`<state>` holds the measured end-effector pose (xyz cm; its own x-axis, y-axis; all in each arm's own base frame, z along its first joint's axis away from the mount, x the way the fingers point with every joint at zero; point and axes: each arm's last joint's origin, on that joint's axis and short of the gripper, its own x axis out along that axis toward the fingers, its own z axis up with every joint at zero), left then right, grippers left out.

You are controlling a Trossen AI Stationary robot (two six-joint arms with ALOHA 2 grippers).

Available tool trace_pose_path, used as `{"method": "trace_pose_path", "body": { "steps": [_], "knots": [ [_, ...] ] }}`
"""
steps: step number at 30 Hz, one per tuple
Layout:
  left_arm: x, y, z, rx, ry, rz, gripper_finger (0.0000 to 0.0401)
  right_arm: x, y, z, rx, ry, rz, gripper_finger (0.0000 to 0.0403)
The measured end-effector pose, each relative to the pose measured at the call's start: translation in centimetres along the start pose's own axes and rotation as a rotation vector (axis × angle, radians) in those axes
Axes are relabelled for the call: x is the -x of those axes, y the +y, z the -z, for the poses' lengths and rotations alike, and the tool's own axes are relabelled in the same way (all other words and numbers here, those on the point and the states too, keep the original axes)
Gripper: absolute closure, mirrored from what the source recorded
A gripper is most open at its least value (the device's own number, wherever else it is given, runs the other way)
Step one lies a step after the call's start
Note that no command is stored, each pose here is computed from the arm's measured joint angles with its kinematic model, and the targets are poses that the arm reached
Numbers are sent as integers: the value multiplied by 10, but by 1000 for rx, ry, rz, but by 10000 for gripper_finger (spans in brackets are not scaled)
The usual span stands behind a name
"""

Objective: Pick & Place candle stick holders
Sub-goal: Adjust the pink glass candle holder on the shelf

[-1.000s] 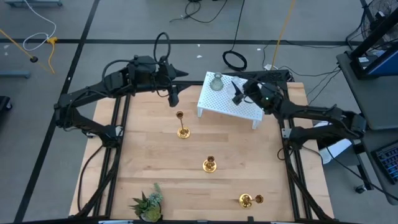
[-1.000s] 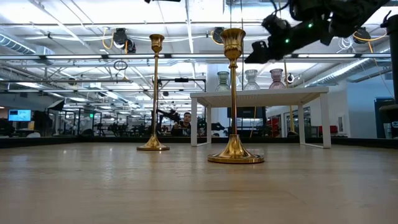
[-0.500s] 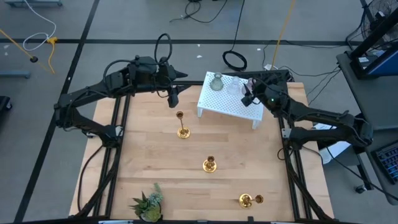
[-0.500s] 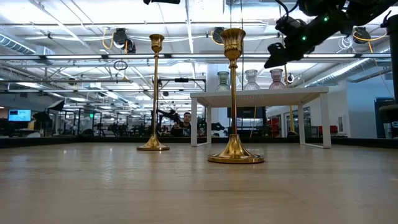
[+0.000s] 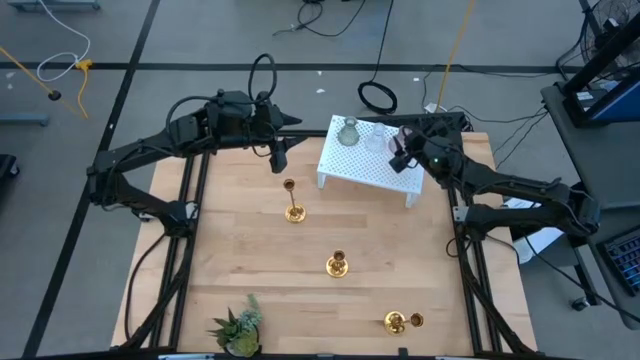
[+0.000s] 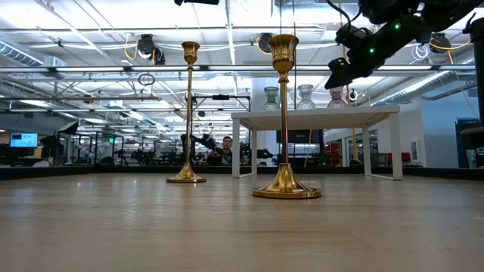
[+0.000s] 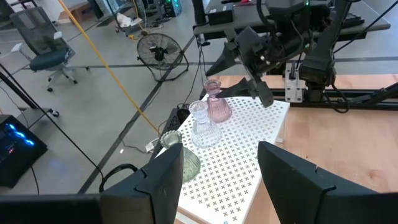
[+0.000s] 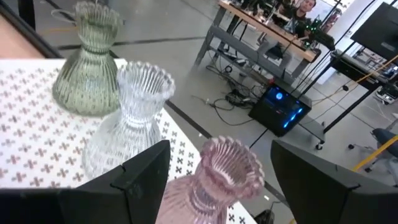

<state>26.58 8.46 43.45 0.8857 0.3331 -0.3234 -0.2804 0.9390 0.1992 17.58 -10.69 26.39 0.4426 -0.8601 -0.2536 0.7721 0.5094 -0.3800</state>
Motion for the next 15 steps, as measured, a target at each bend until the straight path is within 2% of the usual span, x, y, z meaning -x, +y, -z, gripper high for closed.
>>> {"method": "trace_pose_path", "body": {
  "steps": [6,15],
  "knots": [
    [0,0,0,0,1,0,187,3,-2,2,15,21,-5,133],
    [0,0,0,-3,1,0,187,20,-13,0,-67,-9,-30,133]
  ]
}}
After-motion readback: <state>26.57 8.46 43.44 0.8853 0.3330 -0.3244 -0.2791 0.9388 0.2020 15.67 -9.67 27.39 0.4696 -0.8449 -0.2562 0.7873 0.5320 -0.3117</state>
